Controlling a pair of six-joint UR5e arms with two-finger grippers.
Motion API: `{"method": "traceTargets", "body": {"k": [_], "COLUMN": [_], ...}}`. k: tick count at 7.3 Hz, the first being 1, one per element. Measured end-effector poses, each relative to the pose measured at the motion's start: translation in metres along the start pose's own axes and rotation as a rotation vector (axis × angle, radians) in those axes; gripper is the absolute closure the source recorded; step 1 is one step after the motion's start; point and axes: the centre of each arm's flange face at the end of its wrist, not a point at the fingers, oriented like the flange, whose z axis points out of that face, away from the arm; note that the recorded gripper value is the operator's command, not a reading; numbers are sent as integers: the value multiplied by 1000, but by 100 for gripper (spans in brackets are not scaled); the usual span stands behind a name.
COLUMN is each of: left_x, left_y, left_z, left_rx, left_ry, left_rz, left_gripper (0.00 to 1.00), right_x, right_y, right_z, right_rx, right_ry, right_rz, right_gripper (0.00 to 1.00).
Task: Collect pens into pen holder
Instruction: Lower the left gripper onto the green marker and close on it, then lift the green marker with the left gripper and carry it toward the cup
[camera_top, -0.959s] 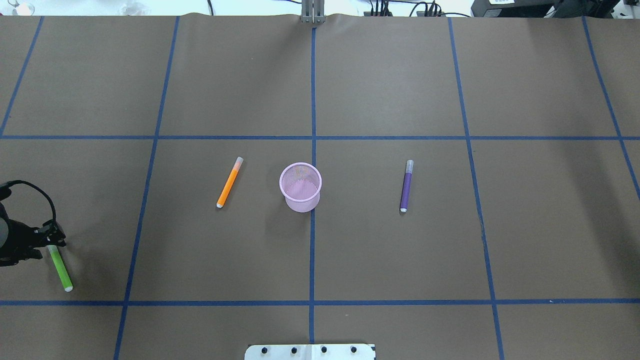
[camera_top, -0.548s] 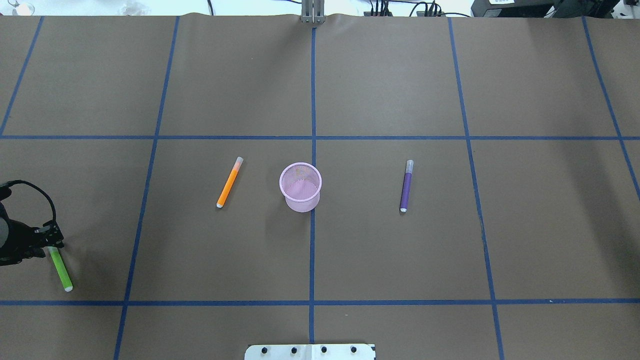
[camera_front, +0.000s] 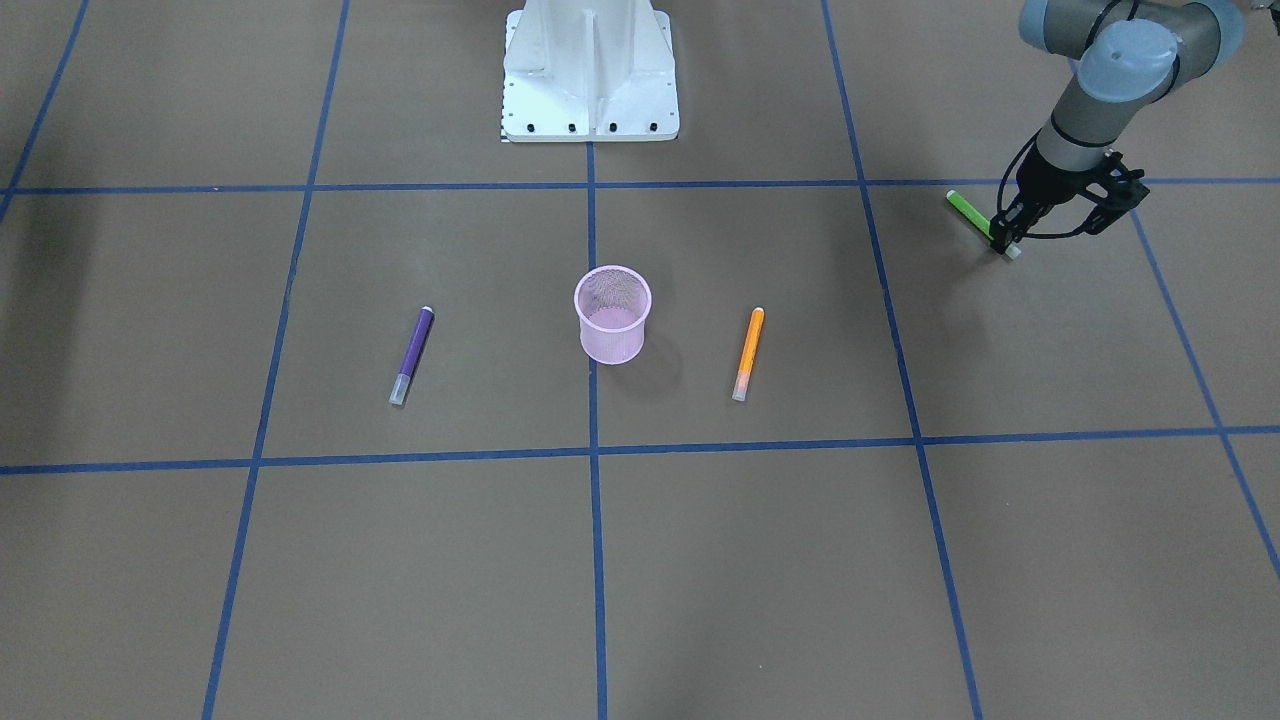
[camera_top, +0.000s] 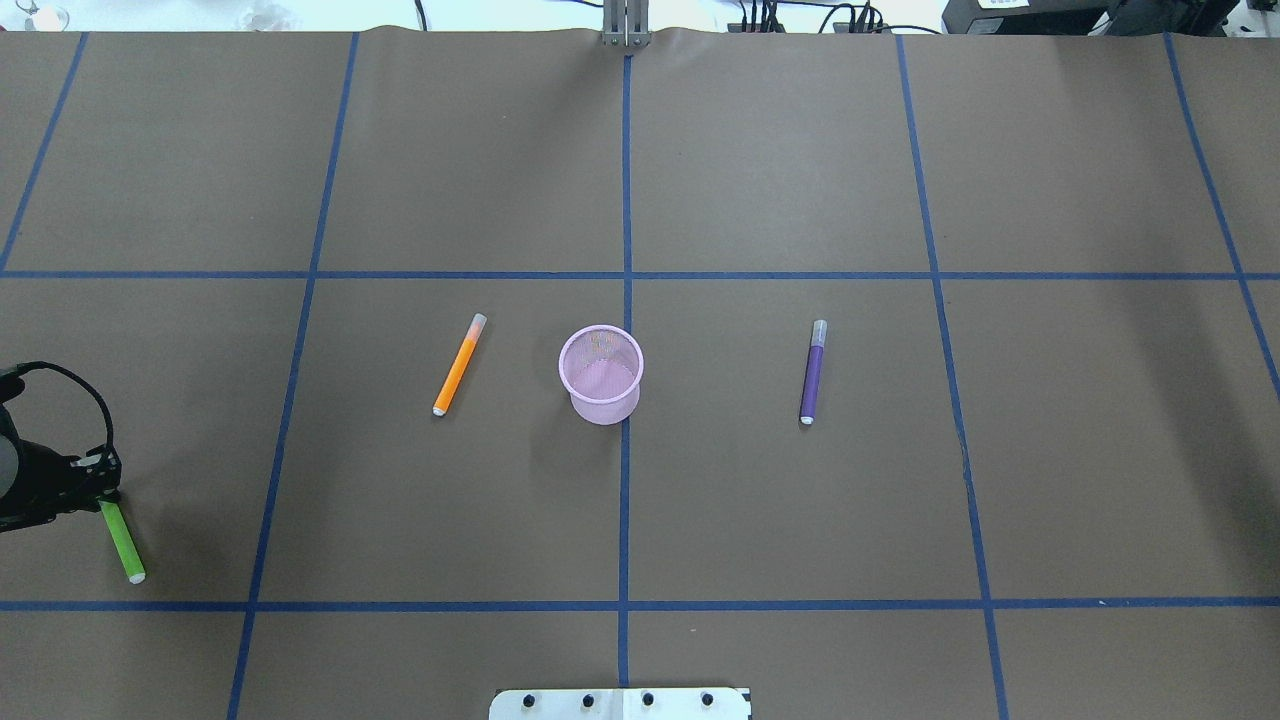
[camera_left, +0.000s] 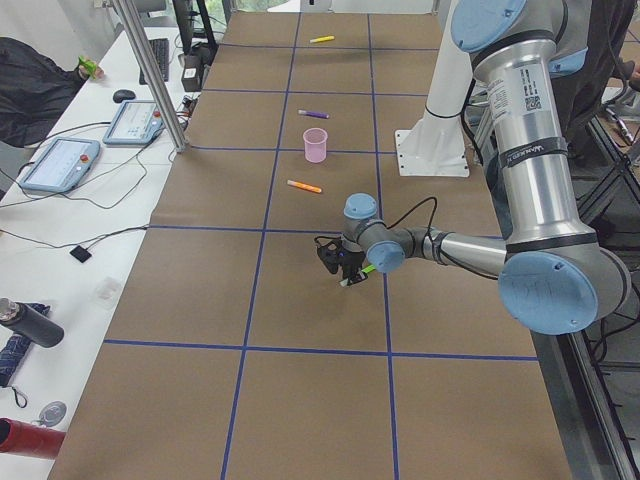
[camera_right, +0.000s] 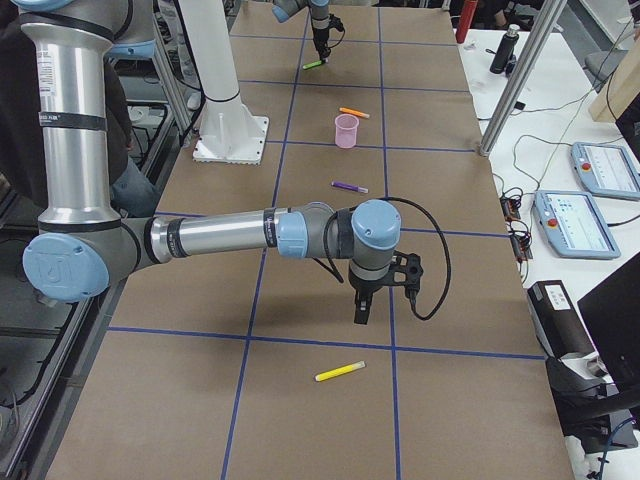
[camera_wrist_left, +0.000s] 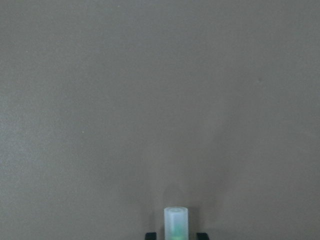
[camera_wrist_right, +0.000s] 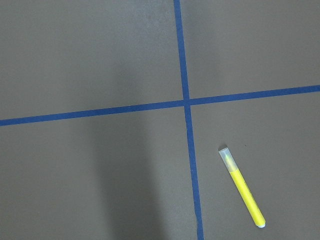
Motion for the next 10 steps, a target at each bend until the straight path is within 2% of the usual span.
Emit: {"method": "traceTargets", "body": {"k": [4, 6, 7, 10], "left_x": [12, 30, 44, 118], "left_y": [5, -10, -25, -68], "left_z": [-17, -58, -86, -166], "left_rx": [-16, -3, 37, 243], "left_ry": [36, 121, 184, 366], "left_rz": [15, 9, 72, 464], "left_gripper": [100, 100, 100, 100], "right_x": [6, 8, 7, -1], "right_y": [4, 4, 4, 4], "right_z": [5, 9, 12, 22], "right_rx": [-10, -19, -25, -47], "right_ry": [3, 4, 4, 3], "right_rz": [14, 25, 27, 7], "right_gripper": [1, 1, 1, 1]}}
